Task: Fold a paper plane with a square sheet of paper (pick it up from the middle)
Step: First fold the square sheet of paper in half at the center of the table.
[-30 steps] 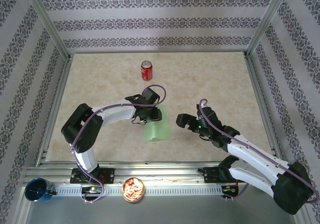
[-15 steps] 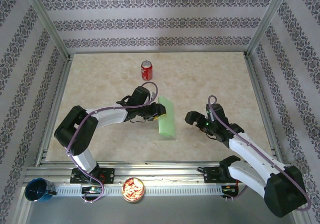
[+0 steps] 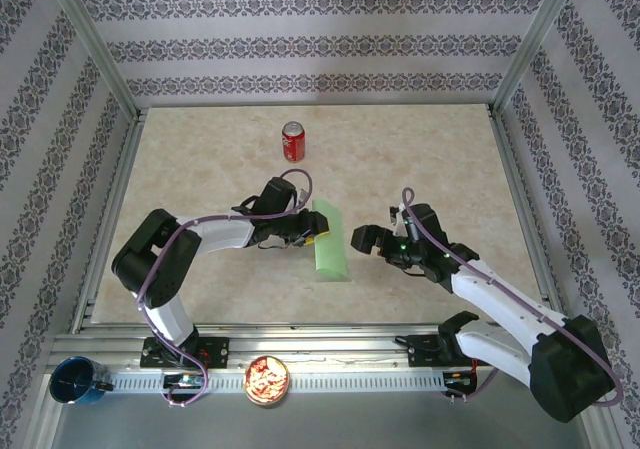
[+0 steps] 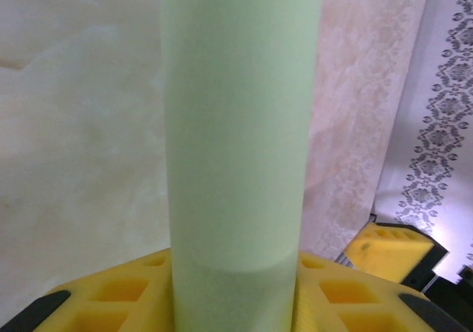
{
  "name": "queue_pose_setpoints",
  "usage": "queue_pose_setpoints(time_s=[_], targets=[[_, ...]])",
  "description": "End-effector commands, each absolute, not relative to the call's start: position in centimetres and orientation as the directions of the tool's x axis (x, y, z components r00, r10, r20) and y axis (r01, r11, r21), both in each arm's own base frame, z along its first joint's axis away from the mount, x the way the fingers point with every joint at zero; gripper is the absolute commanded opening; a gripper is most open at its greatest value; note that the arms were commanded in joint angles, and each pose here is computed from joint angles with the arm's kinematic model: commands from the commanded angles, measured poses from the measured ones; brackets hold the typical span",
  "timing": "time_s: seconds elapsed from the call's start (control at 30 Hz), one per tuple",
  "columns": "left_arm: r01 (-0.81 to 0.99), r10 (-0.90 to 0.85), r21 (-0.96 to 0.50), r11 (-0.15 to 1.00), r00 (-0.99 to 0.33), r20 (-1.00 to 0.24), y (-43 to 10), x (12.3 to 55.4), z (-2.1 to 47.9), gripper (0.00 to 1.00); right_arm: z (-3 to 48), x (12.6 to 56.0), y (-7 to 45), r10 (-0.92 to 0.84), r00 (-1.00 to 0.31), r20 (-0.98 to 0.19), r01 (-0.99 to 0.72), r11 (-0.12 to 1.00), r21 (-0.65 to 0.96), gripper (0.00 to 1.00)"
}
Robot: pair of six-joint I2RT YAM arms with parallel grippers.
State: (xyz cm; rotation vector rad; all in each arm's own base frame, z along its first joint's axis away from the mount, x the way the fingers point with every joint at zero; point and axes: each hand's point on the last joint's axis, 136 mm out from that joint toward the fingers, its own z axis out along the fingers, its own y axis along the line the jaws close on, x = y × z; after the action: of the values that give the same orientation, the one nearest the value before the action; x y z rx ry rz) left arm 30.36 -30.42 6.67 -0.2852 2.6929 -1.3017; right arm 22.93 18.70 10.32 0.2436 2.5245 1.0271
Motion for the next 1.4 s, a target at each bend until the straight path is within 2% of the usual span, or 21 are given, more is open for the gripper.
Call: queue_pose_setpoints(time_s=[0.0,0.17,0.3,0.53,0.73,0.93,1.37], targets=[[-0.112,-0.223,-0.759,0.642,-0.974,-0.045,-29.8,30.8,5.3,0.38,11.3,24.4,19.3,0.358,-0.884,-0.3,0.036,0.692,0.721,0.98],[-0.137,-0.231,-0.739,0.66,-0.973,-0.026,-29.2,30.8,3.9,0.39,10.4,24.3,19.9,0.325,-0.901,-0.286,0.034,0.712,0.702,0.98],[-0.138,-0.229,-0.717,0.683,-0.973,-0.031,-28.6,30.7,3.5,0.43,10.0,23.8,21.5,0.257,-0.931,-0.259,-0.014,0.683,0.73,0.98],[-0.123,-0.213,-0.624,0.772,-0.974,-0.072,-26.7,30.3,3.2,0.52,10.7,23.9,22.7,0.234,-0.914,-0.33,-0.097,0.666,0.74,0.98],[-0.11,-0.204,-0.574,0.811,-0.974,-0.102,-25.6,30.1,3.6,0.57,10.7,23.8,22.1,0.254,-0.9,-0.354,-0.1,0.671,0.734,0.98],[-0.112,-0.203,-0.53,0.841,-0.972,-0.117,-24.6,29.9,3.7,0.57,10.2,23.6,22.0,0.259,-0.906,-0.336,-0.082,0.669,0.738,0.98],[-0.155,-0.238,-0.47,0.869,-0.964,-0.122,-23.1,29.4,2.7,0.51,9.8,23.2,22.6,0.249,-0.918,-0.308,-0.078,0.648,0.758,0.94]])
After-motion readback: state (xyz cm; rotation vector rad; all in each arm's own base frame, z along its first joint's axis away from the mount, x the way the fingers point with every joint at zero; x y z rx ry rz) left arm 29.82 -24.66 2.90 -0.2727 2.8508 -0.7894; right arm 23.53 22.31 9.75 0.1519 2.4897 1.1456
